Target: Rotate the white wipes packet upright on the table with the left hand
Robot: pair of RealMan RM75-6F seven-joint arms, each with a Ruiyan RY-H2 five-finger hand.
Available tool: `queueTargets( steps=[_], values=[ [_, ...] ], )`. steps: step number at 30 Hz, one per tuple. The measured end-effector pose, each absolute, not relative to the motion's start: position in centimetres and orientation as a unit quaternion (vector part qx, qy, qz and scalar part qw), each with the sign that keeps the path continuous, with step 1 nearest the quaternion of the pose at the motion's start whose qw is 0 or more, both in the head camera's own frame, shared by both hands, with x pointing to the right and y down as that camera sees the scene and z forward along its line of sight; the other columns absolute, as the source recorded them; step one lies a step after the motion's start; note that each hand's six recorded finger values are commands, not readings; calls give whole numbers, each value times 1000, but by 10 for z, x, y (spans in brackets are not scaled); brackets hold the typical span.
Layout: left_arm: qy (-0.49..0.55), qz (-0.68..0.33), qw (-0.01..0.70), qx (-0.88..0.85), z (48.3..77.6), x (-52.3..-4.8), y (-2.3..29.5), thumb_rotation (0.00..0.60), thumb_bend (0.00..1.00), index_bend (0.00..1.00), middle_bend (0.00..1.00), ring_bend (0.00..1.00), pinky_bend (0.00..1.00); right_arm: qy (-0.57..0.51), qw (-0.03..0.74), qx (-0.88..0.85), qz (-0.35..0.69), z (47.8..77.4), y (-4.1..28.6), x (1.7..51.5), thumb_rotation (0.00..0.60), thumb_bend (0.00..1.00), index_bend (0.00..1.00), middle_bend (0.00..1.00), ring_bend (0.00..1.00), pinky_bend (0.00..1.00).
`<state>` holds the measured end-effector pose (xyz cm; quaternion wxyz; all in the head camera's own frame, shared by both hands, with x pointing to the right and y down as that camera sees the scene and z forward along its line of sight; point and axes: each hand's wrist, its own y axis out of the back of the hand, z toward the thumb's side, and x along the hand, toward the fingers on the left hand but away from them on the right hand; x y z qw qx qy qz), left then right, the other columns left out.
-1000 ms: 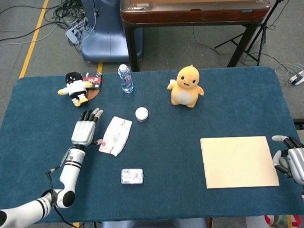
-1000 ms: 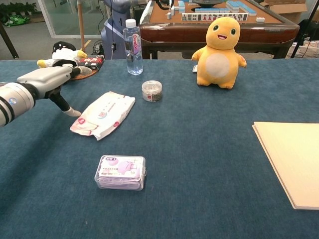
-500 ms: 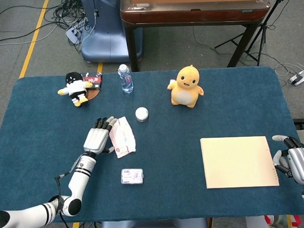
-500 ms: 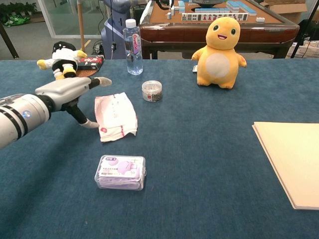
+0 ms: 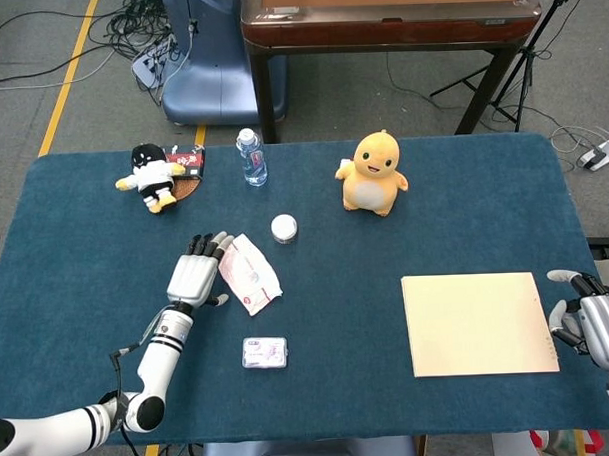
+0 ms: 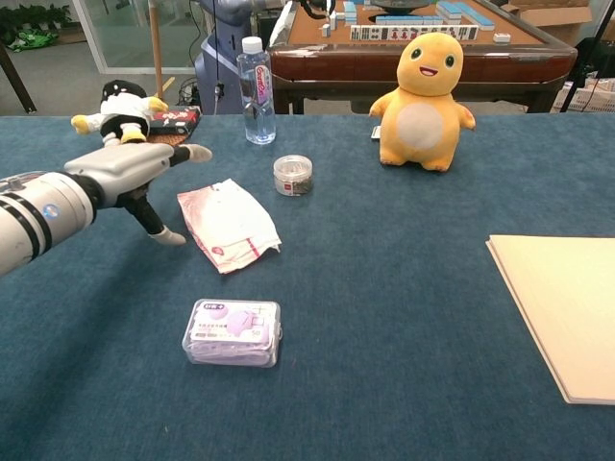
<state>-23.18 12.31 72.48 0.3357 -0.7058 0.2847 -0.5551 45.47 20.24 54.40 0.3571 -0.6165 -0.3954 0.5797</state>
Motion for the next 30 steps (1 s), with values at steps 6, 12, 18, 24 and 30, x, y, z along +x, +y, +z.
queueTargets(
  steps=[6,12,18,24,30],
  values=[
    [283,-581,358,-674,714,-245,114,600,77,98,166,320,568,-393,357,-617,581,546,202,454,600,206,294,300,242,496],
    [295,-601,357,-651,700,-253,105,600,212,201,674,723,896,-391,356,-618,582,547,203,453,600,206,294,300,242,495],
    [284,-634,340,-635,701,-261,103,600,334,288,1000,950,1000,-393,356,-617,582,546,202,454,600,206,294,300,242,495],
    [266,-658,322,-627,708,-261,103,600,380,286,1000,979,1000,-392,356,-617,583,547,202,454,600,205,294,300,242,495],
    [245,-670,310,-628,716,-253,103,600,385,247,1000,982,1000,-394,355,-616,582,546,202,455,600,206,294,300,242,495]
  ],
)
